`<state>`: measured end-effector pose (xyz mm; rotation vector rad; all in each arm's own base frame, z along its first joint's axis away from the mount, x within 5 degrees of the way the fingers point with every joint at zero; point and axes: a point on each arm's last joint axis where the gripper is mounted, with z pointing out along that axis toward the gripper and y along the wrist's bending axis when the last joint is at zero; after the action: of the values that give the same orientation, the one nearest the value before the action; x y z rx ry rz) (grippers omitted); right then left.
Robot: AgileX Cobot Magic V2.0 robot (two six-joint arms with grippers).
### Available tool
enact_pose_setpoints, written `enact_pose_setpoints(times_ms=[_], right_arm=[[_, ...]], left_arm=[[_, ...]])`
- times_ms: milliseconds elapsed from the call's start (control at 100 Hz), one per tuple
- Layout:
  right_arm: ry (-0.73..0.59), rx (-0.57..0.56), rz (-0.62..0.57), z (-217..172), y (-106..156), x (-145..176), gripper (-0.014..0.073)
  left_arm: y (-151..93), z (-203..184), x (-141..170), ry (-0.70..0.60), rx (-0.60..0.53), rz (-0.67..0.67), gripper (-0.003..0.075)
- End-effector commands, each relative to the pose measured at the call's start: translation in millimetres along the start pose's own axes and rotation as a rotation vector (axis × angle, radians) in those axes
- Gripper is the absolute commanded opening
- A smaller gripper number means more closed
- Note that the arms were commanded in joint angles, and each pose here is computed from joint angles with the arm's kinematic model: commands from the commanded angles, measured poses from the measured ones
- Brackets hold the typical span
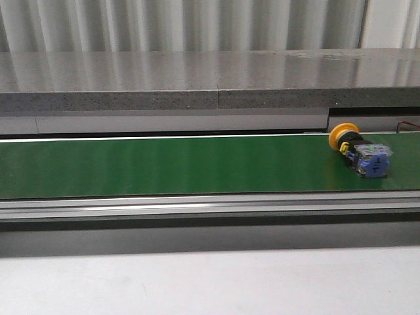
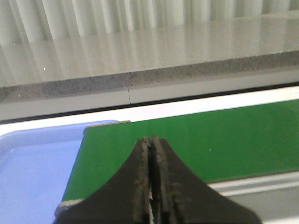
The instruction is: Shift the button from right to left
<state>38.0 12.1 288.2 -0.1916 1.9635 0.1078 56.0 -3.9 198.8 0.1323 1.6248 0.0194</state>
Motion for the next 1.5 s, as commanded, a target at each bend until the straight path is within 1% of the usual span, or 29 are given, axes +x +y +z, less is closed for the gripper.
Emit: enact_pose_setpoints(times_ms=[0,70,130,240,410,530,600,630,730,780,850,880,900,930,940,950,970,1000,1020,1070,1120,1190,1350,1440,1490], right_arm=[[-0.088,0.010,-0.008,-2,-1,-13,-0.0066],[-0.088,0.010,-0.008,-2,-1,-13,-0.0066],[-0.088,0.010,-0.008,-2,-1,-13,-0.0066],[-0.088,0.010,-0.008,-2,-1,-13,-0.0066],[-0.088,0.010,-0.008,-2,-1,-13,-0.0066],[-0.088,0.010,-0.008,-2,-1,-13,-0.0066],[-0.088,0.010,-0.008,-2,-1,-13,-0.0066],[-0.088,0.010,-0.008,-2,-1,-13,-0.0066],[-0.088,0.010,-0.008,-2,-1,-13,-0.0066],[-0.088,0.010,-0.008,-2,-1,-13,-0.0066],[-0.088,0.010,-0.008,-2,-1,-13,-0.0066],[-0.088,0.010,-0.008,-2,-1,-13,-0.0066],[-0.088,0.010,-0.008,-2,-1,-13,-0.0066],[-0.088,0.010,-0.008,-2,-1,-13,-0.0066],[-0.088,0.010,-0.008,-2,-1,-13,-0.0066],[-0.088,0.010,-0.008,-2,-1,-13,-0.0066],[-0.088,0.010,-0.008,-2,-1,-13,-0.0066],[-0.088,0.010,-0.008,-2,-1,-13,-0.0066],[-0.088,0.010,-0.008,-2,-1,-13,-0.0066],[-0.088,0.010,-0.008,-2,-1,-13,-0.0066],[-0.088,0.010,-0.008,-2,-1,-13,-0.0066],[-0.088,0.010,-0.008,-2,-1,-13,-0.0066],[-0.088,0.010,-0.008,-2,-1,-13,-0.0066],[-0.088,0.010,-0.008,-2,-1,-13,-0.0066],[-0.088,0.010,-0.008,-2,-1,-13,-0.0066]], left_arm=[[0,-1,-2,-0.139,-0.015,-0.011,-0.0020],[1,-2,-8,-0.192,-0.020,-0.011,-0.0020],[1,-3,-12,-0.203,-0.021,-0.011,-0.0020],[2,-4,-23,-0.151,-0.019,0.013,-0.0020],[6,-3,-58,-0.058,-0.010,0.009,-0.0021],[8,6,-79,0.049,-0.001,0.009,-0.0021],[9,14,-87,0.149,0.008,0.008,-0.0020],[9,19,-88,0.211,0.014,0.008,-0.0020],[10,33,-95,0.331,0.025,0.008,-0.0015],[10,41,-97,0.365,0.028,0.008,0.0017],[10,50,-99,0.399,0.035,-0.002,0.0115],[9,53,-100,0.410,0.039,-0.014,0.0188],[9,56,-100,0.418,0.042,-0.020,0.0220],[9,58,-100,0.428,0.045,-0.027,0.0309],[8,60,-99,0.435,0.046,-0.030,0.0328],[8,60,-99,0.434,0.046,-0.030,0.0366],[8,62,-99,0.440,0.046,-0.030,0.0402],[8,64,-98,0.443,0.046,-0.031,0.0488],[8,65,-97,0.447,0.047,-0.031,0.0532],[8,68,-97,0.451,0.047,-0.031,0.0601],[8,70,-95,0.462,0.047,-0.029,0.0627],[9,72,-96,0.447,0.045,-0.026,0.0619],[7,80,-103,0.398,0.052,-0.096,0.0617],[7,87,-110,0.440,0.060,-0.102,0.0617],[7,93,-115,0.483,0.069,-0.108,0.0617]])
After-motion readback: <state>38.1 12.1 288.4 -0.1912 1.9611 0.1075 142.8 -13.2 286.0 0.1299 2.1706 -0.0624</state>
